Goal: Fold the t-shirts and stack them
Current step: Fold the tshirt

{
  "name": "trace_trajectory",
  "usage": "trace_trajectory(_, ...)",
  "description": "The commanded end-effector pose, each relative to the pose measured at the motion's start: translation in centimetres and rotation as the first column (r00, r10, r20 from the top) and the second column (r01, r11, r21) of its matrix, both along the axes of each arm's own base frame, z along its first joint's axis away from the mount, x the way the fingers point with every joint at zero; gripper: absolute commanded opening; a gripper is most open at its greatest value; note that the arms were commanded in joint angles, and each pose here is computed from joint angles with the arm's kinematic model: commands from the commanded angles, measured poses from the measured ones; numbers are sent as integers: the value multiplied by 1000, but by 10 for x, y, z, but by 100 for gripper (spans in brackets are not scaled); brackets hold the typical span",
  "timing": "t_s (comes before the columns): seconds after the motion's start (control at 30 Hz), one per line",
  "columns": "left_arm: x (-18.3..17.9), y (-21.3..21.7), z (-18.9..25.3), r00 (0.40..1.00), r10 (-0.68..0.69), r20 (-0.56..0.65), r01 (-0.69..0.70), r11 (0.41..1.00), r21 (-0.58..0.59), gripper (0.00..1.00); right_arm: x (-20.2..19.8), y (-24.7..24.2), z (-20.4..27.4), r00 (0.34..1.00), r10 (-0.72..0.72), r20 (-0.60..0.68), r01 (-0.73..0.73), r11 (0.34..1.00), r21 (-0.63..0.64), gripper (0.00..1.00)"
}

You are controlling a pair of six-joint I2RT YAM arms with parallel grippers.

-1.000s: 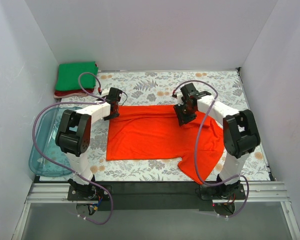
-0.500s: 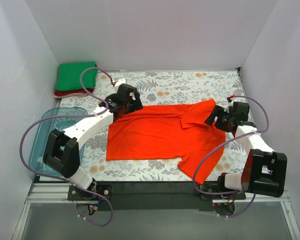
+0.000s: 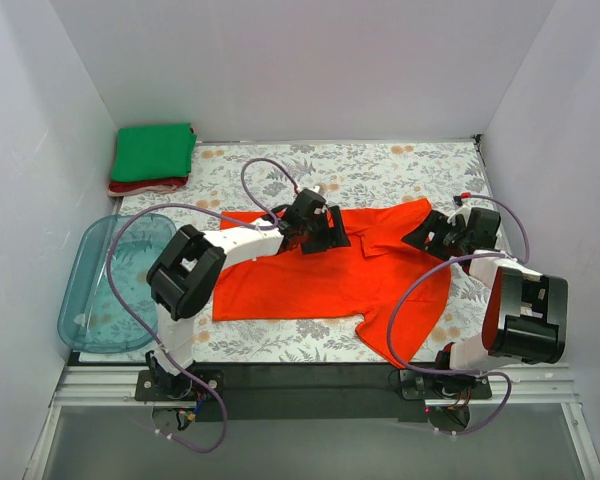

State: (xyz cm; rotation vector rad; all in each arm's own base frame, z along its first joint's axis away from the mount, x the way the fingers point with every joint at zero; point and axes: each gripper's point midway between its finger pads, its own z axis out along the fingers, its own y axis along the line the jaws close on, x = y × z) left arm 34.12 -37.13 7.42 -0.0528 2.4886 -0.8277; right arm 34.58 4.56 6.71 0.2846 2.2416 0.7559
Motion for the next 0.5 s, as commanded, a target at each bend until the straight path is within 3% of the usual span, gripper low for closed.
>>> trace_trajectory(0.0, 0, -42, 33, 996, -76, 43, 81, 988, -132, 72, 7, 8, 8, 995, 74, 70, -75, 997, 23, 77)
trace_trajectory(0.47, -1, -92, 5, 987, -158, 10, 157, 972, -177, 62, 0, 12, -14, 994, 100, 31, -102, 994, 41, 74)
